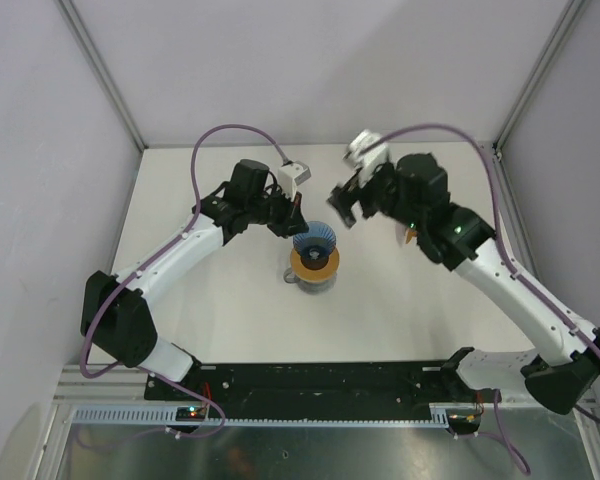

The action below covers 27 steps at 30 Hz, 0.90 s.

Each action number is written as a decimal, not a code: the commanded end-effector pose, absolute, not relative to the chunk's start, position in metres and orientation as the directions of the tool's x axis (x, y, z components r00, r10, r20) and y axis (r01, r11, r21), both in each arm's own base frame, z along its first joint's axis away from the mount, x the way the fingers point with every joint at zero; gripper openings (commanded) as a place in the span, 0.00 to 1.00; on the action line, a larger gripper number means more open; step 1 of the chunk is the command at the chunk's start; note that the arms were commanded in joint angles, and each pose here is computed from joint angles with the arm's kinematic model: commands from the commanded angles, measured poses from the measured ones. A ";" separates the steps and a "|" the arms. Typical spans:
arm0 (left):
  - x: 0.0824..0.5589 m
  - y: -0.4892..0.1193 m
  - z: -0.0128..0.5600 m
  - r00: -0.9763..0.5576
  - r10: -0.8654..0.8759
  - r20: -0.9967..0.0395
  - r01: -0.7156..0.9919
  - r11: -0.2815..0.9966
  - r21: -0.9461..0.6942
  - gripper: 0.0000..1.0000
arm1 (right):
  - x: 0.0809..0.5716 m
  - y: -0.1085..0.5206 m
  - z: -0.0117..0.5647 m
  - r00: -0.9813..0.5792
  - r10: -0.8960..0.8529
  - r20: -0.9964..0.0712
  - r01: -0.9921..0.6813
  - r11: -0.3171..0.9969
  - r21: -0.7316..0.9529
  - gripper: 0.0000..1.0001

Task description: Place the coffee filter in the dripper

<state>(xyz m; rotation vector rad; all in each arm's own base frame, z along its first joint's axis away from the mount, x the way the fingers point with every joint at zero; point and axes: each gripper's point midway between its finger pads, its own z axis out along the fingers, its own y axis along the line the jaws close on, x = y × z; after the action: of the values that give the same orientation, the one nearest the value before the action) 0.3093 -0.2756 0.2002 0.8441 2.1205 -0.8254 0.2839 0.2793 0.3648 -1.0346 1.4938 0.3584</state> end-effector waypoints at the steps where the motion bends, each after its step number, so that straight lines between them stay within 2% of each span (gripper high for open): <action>1: 0.310 -0.270 0.195 -0.527 0.341 -0.778 0.760 0.598 -0.253 0.00 | 0.329 0.242 0.339 -0.387 0.046 -0.921 -0.494 0.833 0.249 0.84; 3: 0.309 -0.270 0.194 -0.528 0.342 -0.778 0.760 0.599 -0.252 0.00 | 0.329 0.237 0.311 -0.487 0.050 -0.872 -0.423 0.860 0.285 0.82; 5: 0.308 -0.269 0.194 -0.528 0.343 -0.777 0.760 0.598 -0.253 0.00 | 0.325 0.241 0.294 -0.535 0.030 -0.844 -0.400 0.871 0.285 0.93; 8: 0.305 -0.268 0.194 -0.528 0.342 -0.777 0.761 0.597 -0.254 0.00 | 0.318 0.254 0.276 -0.582 0.005 -0.813 -0.397 0.871 0.289 0.98; 12: 0.305 -0.266 0.191 -0.530 0.346 -0.774 0.758 0.603 -0.249 0.00 | 0.319 0.256 0.251 -0.625 -0.034 -0.780 -0.368 0.894 0.255 0.87; 20: 0.301 -0.265 0.183 -0.539 0.356 -0.763 0.757 0.601 -0.255 0.00 | 0.313 0.278 0.209 -0.684 -0.142 -0.716 -0.421 0.878 0.228 0.61; 27: 0.300 -0.264 0.172 -0.544 0.379 -0.749 0.763 0.595 -0.253 0.00 | 0.311 0.287 0.198 -0.694 -0.172 -0.699 -0.444 0.867 0.228 0.31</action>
<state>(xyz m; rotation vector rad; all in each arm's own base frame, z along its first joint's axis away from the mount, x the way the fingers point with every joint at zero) 0.3082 -0.2750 0.1996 0.8494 2.0966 -0.8230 0.3107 0.2828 0.1974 -0.4339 2.3351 0.4911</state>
